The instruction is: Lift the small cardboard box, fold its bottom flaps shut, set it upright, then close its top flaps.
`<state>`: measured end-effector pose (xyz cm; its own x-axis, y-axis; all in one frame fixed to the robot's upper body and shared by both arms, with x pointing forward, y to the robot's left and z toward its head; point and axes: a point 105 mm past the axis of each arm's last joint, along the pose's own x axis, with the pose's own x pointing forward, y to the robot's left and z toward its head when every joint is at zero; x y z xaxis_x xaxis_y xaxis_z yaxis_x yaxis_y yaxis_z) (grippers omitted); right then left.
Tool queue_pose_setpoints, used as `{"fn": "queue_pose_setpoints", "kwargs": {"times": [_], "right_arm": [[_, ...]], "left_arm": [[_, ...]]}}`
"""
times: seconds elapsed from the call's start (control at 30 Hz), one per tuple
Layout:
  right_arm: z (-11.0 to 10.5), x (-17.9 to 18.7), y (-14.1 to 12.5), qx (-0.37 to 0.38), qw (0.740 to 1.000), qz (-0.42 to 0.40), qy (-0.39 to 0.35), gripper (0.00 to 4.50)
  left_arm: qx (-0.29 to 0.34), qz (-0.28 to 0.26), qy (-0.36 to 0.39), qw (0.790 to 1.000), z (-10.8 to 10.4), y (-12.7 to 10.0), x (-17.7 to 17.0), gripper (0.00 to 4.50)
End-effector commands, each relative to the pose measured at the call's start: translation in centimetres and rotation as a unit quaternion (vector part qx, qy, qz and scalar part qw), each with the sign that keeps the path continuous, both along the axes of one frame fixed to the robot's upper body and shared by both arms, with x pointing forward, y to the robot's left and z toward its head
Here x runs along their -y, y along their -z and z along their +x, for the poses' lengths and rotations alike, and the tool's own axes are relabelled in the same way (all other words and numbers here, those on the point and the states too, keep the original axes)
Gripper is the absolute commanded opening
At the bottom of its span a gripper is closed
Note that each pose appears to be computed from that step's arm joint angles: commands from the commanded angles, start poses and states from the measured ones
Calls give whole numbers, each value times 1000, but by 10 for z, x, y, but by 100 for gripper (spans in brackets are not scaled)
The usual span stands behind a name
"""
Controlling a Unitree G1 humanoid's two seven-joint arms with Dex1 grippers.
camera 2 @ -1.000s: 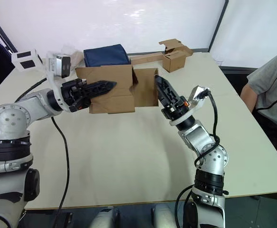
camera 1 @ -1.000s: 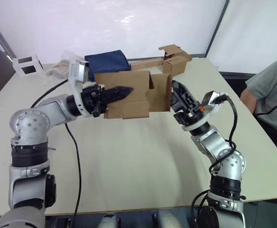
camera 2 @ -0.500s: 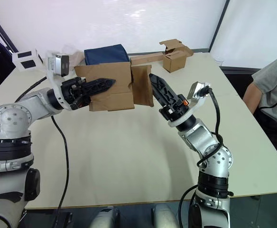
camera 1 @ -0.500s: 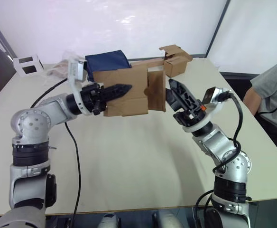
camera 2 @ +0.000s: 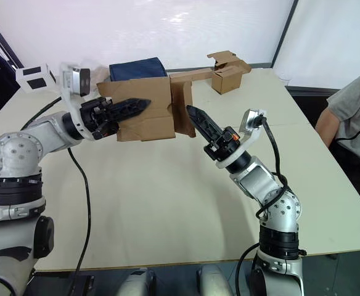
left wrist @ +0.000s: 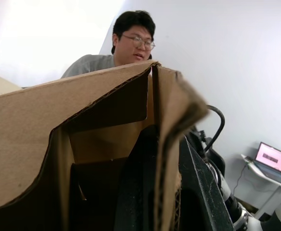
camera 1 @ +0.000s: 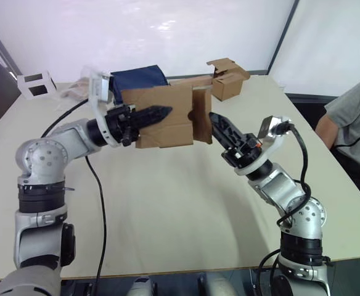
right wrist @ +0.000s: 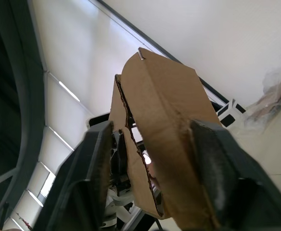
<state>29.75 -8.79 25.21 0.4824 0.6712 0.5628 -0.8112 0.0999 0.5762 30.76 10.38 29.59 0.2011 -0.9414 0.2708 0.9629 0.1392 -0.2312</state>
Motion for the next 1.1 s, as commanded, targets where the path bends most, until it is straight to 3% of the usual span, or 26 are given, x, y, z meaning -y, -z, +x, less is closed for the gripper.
{"fn": "queue_pose_setpoints", "kwargs": {"times": [0.03,0.63,1.1], "right_arm": [[-8,-2,-8,30,999,-9,0,79],[-3,-7,-5,55,996,-65,35,79],[-14,-22,-18,90,992,-88,26,79]], "left_arm": [[28,-9,3,1000,-4,-12,-2,0],[30,-2,3,1000,-4,-11,-2,0],[38,16,4,999,-5,-2,3,0]]}}
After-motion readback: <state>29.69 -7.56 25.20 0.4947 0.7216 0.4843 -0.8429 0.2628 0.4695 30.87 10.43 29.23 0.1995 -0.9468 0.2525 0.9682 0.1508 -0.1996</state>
